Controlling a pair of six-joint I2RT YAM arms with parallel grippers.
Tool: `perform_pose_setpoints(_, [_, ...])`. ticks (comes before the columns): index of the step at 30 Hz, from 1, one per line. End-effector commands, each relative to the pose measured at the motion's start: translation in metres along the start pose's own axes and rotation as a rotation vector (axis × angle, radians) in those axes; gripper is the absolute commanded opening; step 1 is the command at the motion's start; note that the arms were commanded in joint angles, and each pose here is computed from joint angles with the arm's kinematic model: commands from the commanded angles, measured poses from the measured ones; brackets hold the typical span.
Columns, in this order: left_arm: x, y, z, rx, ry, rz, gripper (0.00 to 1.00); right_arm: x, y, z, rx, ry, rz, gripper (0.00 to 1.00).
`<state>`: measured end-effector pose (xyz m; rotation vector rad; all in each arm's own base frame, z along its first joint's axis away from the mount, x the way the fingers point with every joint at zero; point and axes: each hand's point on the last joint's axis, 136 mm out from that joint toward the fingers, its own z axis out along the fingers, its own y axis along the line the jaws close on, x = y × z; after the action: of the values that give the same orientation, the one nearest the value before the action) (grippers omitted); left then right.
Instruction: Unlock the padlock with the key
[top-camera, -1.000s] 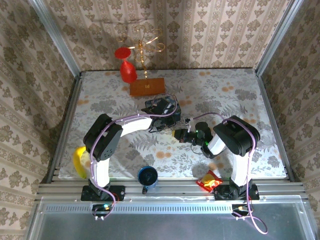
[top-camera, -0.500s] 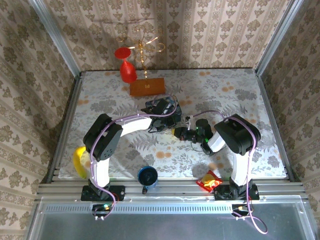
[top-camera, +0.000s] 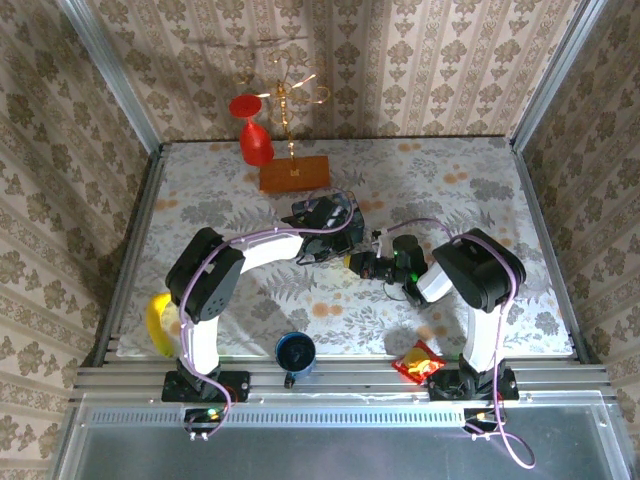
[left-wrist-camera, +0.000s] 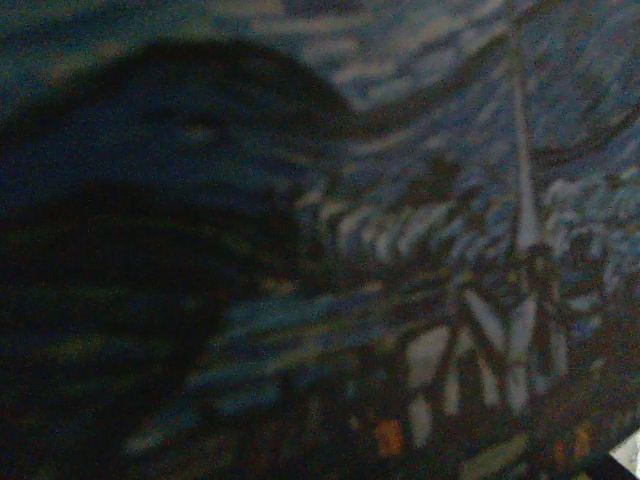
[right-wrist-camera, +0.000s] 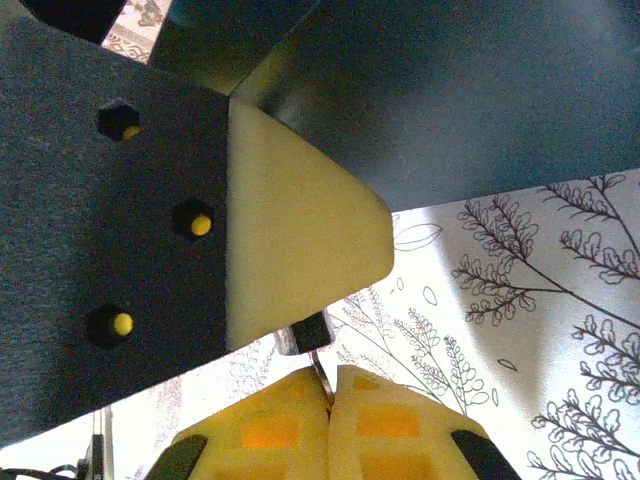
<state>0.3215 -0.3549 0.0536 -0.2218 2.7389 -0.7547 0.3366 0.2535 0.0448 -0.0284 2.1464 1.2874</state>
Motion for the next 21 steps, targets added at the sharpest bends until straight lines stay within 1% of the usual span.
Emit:
perform_pose_setpoints(1, [0.019,-0.014,-0.014,0.051,0.069,0.014,0.13,-0.034,0.000,-0.007,0.054,-0.130,-0.054,0.00])
perform_pose_setpoints(3, [0.019,-0.014,-0.014,0.056,0.069,0.011,0.12,-0.036,-0.001,-0.010,0.070,-0.144,-0.060,0.00])
perform_pose_setpoints(5, [0.021,-0.015,-0.013,0.060,0.072,0.010,0.08,-0.040,0.000,-0.010,0.080,-0.158,-0.066,0.00])
perform_pose_setpoints(12, [0.024,-0.015,-0.011,0.073,0.085,0.004,0.07,-0.050,0.003,-0.011,0.091,-0.206,-0.072,0.00])
perform_pose_setpoints(17, [0.024,-0.012,-0.010,0.079,0.081,-0.013,0.07,-0.050,0.002,-0.010,0.093,-0.205,-0.066,0.00])
perform_pose_setpoints(18, [0.023,-0.011,-0.010,0.083,0.078,-0.020,0.07,-0.049,0.001,-0.010,0.094,-0.201,-0.063,0.01])
perform_pose_setpoints(21, [0.020,-0.008,-0.010,0.085,0.066,-0.038,0.07,-0.043,-0.002,-0.011,0.100,-0.186,-0.056,0.10])
